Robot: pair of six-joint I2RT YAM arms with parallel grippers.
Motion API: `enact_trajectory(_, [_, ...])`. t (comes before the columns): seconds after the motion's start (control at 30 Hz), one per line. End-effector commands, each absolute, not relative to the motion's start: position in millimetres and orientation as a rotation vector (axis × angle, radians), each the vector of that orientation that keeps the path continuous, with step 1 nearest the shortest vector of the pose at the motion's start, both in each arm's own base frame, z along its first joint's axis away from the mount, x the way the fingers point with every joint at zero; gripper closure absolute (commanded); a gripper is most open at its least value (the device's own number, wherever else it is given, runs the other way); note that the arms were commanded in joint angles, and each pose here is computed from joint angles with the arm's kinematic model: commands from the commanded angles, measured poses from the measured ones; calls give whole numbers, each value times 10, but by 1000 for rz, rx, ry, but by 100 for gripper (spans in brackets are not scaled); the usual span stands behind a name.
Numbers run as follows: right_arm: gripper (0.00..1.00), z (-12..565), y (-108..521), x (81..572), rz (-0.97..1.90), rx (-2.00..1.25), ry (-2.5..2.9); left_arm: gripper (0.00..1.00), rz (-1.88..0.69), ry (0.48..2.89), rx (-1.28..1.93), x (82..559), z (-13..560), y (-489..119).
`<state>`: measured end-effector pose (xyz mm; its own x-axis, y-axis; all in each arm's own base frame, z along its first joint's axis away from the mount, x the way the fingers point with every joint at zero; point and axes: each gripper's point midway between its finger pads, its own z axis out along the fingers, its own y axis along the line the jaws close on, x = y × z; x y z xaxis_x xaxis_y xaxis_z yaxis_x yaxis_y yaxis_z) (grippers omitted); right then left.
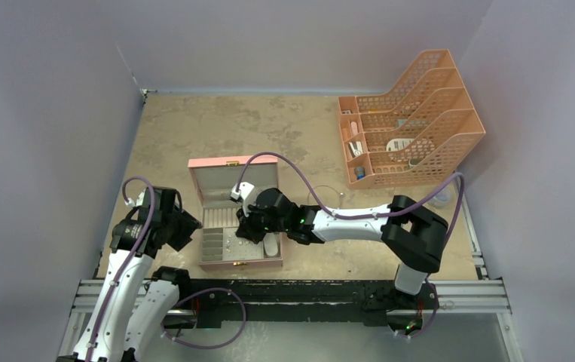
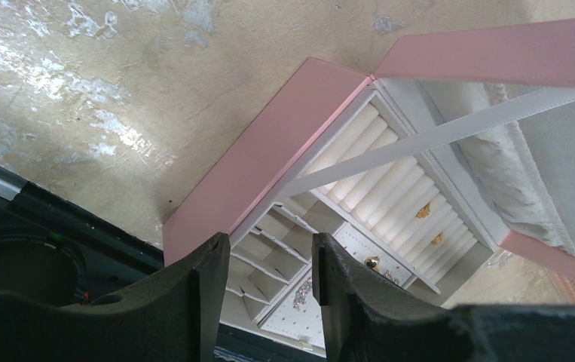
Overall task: Organize the mixed jewelry
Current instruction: Place the jewelry in the jewelry box.
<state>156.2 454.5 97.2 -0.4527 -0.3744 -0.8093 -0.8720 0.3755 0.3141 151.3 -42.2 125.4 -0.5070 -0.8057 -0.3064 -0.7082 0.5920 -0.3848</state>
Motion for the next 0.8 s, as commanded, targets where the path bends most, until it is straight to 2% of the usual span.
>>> enact_trajectory(0.0, [100,1169,4602,1539,1042,-1063,1934,56,-310,2321,-1207,1574,1362,-409])
enact_trajectory(0.77, [100,1138,4645,1503,1069,-1082,1920,56,-312,2322,-1203,1572,1363,-412])
